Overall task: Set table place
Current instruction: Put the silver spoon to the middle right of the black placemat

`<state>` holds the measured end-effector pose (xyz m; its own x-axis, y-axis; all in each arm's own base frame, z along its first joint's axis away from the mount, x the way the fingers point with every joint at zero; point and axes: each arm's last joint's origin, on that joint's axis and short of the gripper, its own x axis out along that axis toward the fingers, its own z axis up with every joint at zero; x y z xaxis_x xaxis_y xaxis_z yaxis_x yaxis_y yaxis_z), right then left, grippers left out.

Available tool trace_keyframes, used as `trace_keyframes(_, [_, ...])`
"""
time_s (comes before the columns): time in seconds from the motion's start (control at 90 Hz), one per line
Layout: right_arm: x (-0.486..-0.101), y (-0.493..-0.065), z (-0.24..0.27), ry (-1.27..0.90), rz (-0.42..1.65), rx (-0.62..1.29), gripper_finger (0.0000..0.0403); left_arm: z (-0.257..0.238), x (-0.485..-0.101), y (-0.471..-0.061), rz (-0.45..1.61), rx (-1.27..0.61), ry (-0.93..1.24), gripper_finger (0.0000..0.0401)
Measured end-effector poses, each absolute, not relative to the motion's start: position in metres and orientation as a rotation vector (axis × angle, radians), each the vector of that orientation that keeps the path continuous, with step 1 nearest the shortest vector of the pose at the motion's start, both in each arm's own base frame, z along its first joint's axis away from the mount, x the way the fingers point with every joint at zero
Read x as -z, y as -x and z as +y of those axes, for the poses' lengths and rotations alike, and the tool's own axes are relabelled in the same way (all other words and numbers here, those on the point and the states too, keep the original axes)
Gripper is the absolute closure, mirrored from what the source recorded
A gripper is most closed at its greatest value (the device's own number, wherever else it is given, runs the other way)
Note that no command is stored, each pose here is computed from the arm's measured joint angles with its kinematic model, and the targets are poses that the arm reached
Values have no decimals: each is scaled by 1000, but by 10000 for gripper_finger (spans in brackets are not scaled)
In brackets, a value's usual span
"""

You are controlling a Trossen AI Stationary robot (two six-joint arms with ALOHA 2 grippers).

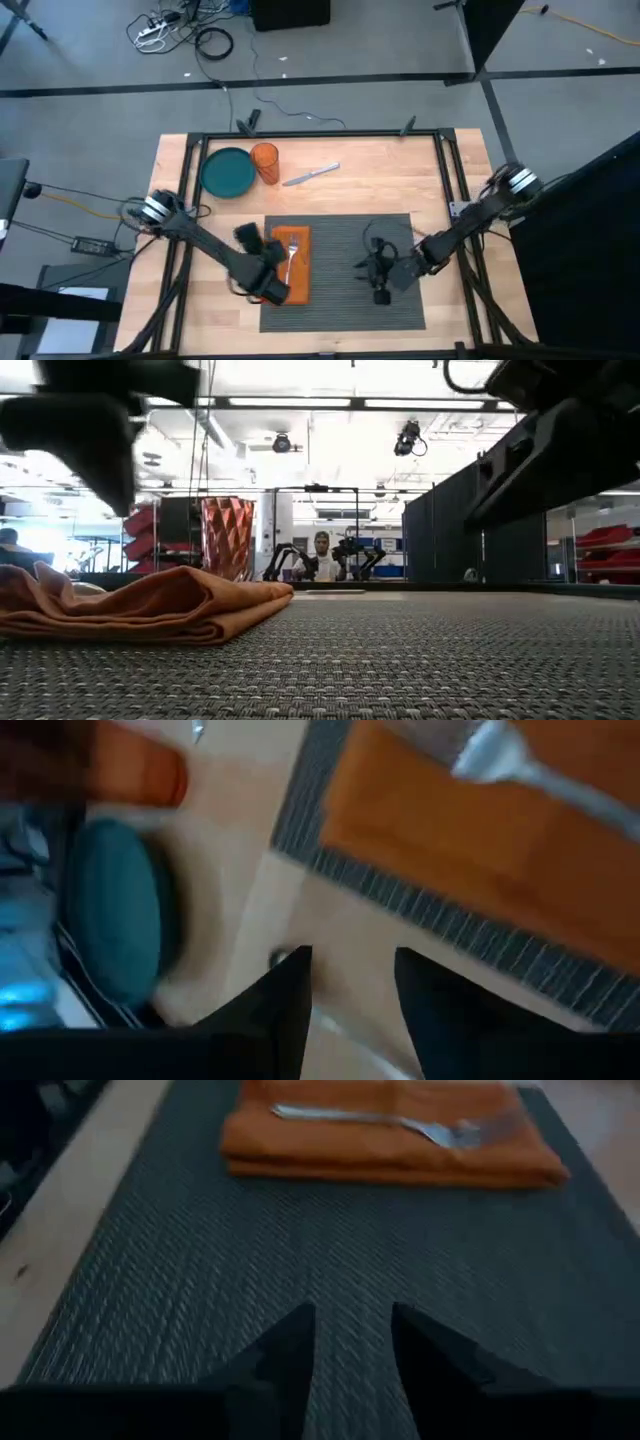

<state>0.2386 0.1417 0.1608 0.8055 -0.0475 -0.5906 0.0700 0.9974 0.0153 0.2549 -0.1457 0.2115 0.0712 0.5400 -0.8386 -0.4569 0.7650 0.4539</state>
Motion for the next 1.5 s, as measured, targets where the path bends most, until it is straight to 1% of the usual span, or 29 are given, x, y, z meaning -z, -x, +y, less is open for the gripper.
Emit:
trace_keyframes(0.144, [-174,-220,121,-135,751,167,291,-127,-205,-221,1136,-819,194,273])
trace_keyframes(0.278, [-178,-209,108,-161,840,212,291,-113,-193,-195,1124,-864,422,272])
trace_keyframes(0.367, [-178,-206,105,-154,868,227,291,-108,-182,-186,1113,-863,510,272])
trace_keyframes(0.433, [-177,-206,103,-147,877,232,291,-105,-178,-182,1107,-866,531,272])
trace_keyframes(0.5, [-177,-207,103,-138,878,230,291,-98,-178,-182,1096,-909,506,272])
trace_keyframes(0.556, [-177,-207,102,-135,877,234,291,-93,-182,-184,1080,-939,485,272])
trace_keyframes(0.611, [-177,-208,101,-128,876,236,291,-89,-189,-190,1078,-916,477,272])
trace_keyframes(0.7, [-177,-208,101,-114,877,231,291,-83,-195,-198,1158,-847,501,272])
trace_keyframes(0.767, [-177,-208,101,-110,877,230,291,-79,-194,-198,1218,-834,509,271])
trace_keyframes(0.922, [-175,-207,100,-112,874,229,291,-77,-180,-189,1272,-893,587,250])
trace_keyframes(1.033, [-169,-204,102,-116,866,220,291,-84,-168,-187,1237,-872,679,236])
trace_keyframes(1.122, [-163,-200,102,-121,866,213,291,-85,-161,-186,1210,-885,723,232])
trace_keyframes(1.333, [-150,-193,102,-153,859,214,291,-82,-151,-178,1177,-964,740,240])
trace_keyframes(1.5, [-150,-194,104,-170,829,197,291,-80,-140,-174,1166,-954,755,254])
